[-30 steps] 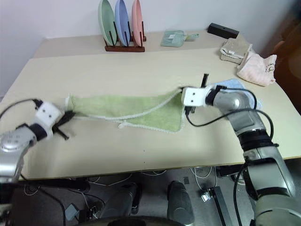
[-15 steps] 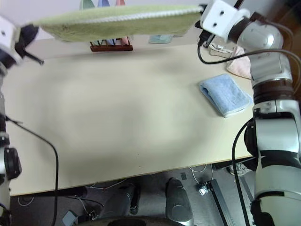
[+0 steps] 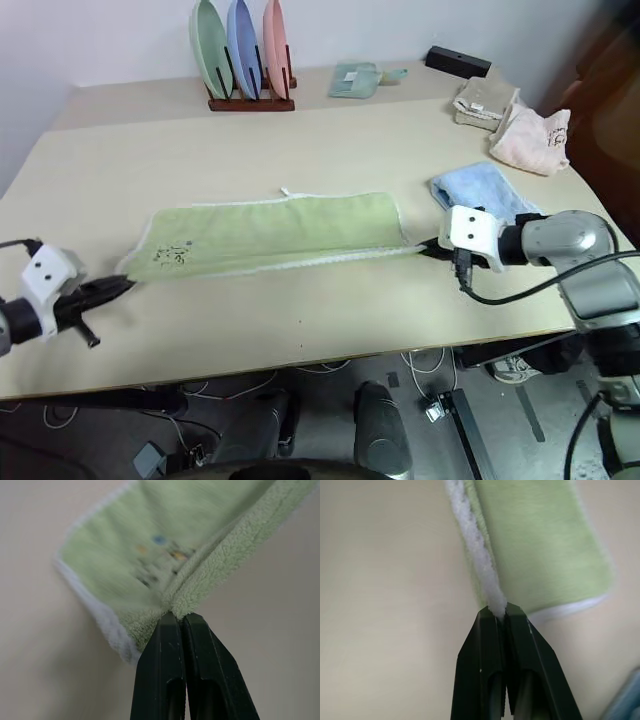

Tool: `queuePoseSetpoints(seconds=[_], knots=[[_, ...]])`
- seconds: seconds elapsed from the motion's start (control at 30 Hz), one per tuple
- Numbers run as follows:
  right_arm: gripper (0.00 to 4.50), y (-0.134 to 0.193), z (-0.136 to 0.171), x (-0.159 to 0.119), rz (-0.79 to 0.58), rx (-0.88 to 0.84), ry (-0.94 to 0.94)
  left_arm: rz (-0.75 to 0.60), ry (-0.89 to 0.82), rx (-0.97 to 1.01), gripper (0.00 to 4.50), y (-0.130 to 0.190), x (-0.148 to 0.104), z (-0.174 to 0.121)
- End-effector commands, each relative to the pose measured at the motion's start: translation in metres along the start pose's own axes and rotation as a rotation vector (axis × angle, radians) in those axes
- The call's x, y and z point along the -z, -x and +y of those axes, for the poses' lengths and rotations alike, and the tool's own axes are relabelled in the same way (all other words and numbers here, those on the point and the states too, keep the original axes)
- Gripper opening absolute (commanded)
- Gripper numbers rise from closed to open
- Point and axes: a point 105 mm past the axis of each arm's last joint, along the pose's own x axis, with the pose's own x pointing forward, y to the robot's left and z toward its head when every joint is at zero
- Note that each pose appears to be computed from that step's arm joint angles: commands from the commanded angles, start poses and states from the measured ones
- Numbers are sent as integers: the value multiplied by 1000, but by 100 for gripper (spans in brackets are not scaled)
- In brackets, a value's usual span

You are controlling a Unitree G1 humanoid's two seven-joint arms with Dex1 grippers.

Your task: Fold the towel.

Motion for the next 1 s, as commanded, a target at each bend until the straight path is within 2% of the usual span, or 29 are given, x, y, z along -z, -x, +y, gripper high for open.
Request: queuePoseSetpoints(seconds=[0.03, 0.13, 0.33, 0.43, 0.67, 1.0], knots=[[2, 18, 2, -13, -25, -19, -29, -3, 10, 52, 0, 18, -15, -8], [2, 18, -5, -15, -28, 17, -13, 23, -14, 67, 0, 19, -14, -8], [2, -6, -38, -11, -13, 132, 59, -36, -67, -84, 0, -18, -24, 36], [2, -17, -50, -3, 8, 164, 68, -45, -78, -96, 0, -36, -25, 48], [2, -38, -69, 7, 9, 217, 58, -49, -47, -76, 0, -67, -19, 60], [2, -46, -78, 10, -16, 263, 41, -56, 12, -67, 0, -71, -10, 58]])
